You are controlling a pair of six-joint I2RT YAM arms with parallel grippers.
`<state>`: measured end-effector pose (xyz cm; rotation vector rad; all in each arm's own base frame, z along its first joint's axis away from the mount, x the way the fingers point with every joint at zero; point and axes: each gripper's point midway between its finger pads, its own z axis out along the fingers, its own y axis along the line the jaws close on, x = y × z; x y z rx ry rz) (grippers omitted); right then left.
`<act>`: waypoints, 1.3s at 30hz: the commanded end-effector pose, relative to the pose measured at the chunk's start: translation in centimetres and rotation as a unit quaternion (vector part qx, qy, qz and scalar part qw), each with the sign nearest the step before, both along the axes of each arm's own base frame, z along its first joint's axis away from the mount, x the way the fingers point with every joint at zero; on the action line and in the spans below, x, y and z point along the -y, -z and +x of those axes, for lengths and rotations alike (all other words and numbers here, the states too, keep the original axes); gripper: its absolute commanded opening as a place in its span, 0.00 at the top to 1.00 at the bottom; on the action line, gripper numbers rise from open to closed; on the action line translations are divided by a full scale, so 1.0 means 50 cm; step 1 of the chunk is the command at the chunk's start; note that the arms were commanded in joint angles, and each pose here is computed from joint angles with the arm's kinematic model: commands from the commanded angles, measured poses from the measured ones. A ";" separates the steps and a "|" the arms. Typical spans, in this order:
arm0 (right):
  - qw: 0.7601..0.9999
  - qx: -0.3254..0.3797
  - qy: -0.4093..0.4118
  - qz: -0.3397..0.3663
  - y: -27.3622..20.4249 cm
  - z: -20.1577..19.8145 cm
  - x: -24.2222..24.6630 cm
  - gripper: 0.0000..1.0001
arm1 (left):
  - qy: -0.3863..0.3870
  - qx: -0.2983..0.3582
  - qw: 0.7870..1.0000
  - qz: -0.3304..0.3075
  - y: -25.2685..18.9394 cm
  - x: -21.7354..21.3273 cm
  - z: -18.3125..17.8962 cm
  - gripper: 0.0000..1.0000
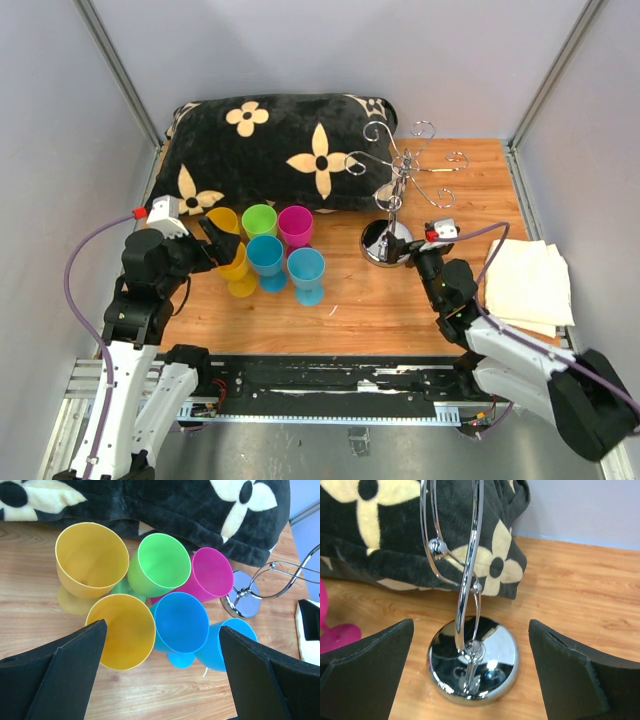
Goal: Place the wine glass upside down on the wine glass rack
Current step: Move the wine rack to the center of the board.
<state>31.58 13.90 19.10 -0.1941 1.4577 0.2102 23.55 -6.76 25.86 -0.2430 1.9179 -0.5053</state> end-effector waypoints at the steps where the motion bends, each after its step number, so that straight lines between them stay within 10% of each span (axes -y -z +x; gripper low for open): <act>1: 0.994 -0.112 -0.010 0.007 0.090 -0.059 0.015 0.02 | 0.021 0.021 1.000 0.007 -0.024 0.008 0.009 0.00; 12: 0.967 -0.243 0.021 0.076 0.151 -0.189 0.080 0.02 | -0.007 0.019 1.000 0.014 -0.043 -0.011 0.015 0.00; 27: 0.939 -0.306 -0.147 0.058 0.150 -0.253 -0.048 0.01 | -0.029 0.024 0.999 0.037 -0.053 -0.034 0.003 0.00; 39: 0.962 -0.081 -0.256 -0.056 0.082 -0.275 -0.255 0.02 | -0.025 0.022 0.999 0.036 -0.032 -0.031 0.001 0.00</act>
